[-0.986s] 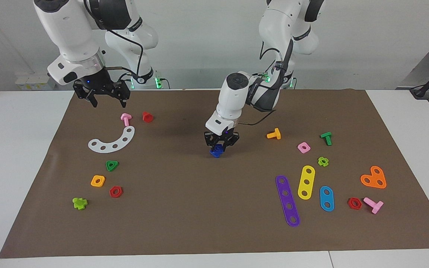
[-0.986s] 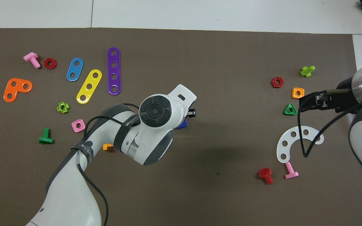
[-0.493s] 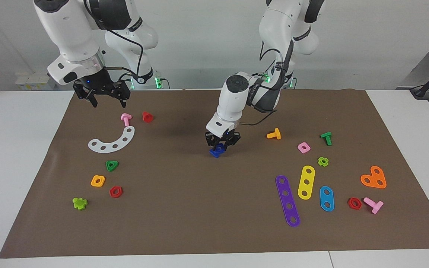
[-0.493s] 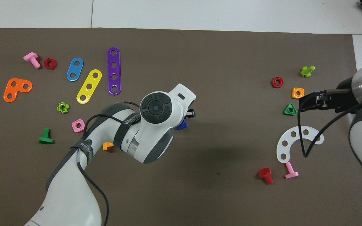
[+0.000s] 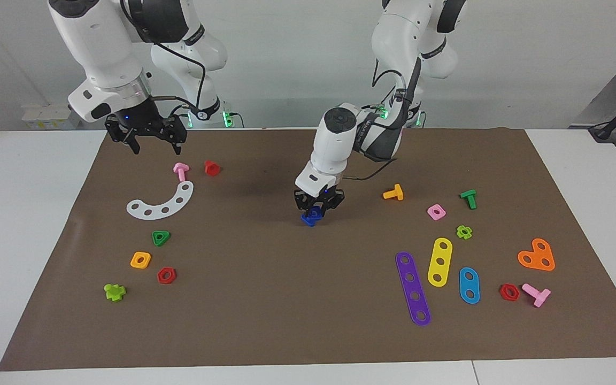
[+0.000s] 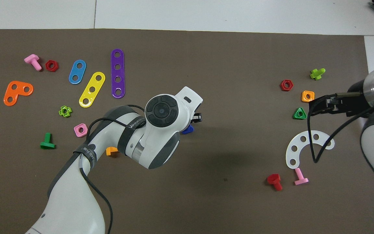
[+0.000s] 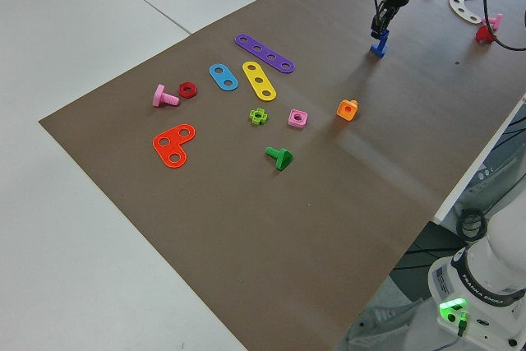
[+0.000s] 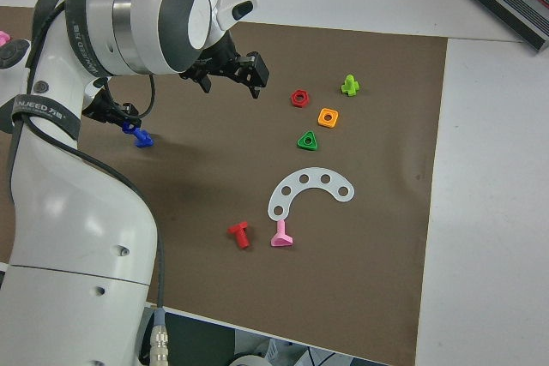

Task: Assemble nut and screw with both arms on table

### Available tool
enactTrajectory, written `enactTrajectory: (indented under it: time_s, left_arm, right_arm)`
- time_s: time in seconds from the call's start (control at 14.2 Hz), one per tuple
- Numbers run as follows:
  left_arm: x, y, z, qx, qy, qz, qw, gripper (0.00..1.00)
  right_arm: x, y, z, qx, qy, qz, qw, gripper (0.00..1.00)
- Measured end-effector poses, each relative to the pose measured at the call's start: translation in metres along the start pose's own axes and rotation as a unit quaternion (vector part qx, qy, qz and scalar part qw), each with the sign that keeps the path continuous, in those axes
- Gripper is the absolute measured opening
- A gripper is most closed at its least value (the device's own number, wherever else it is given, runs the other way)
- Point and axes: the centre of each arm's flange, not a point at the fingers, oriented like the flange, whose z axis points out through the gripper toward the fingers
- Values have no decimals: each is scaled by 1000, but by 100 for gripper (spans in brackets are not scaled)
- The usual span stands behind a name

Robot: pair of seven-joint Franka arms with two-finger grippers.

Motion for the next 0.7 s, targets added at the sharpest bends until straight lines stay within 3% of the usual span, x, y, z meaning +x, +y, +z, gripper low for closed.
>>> enactTrajectory:
  time_s: [0.7]
  left_arm:
    - [-7, 0, 3, -8, 10, 7, 1000, 46]
  right_arm:
    - [0, 0, 0, 0, 0, 0, 1000, 100]
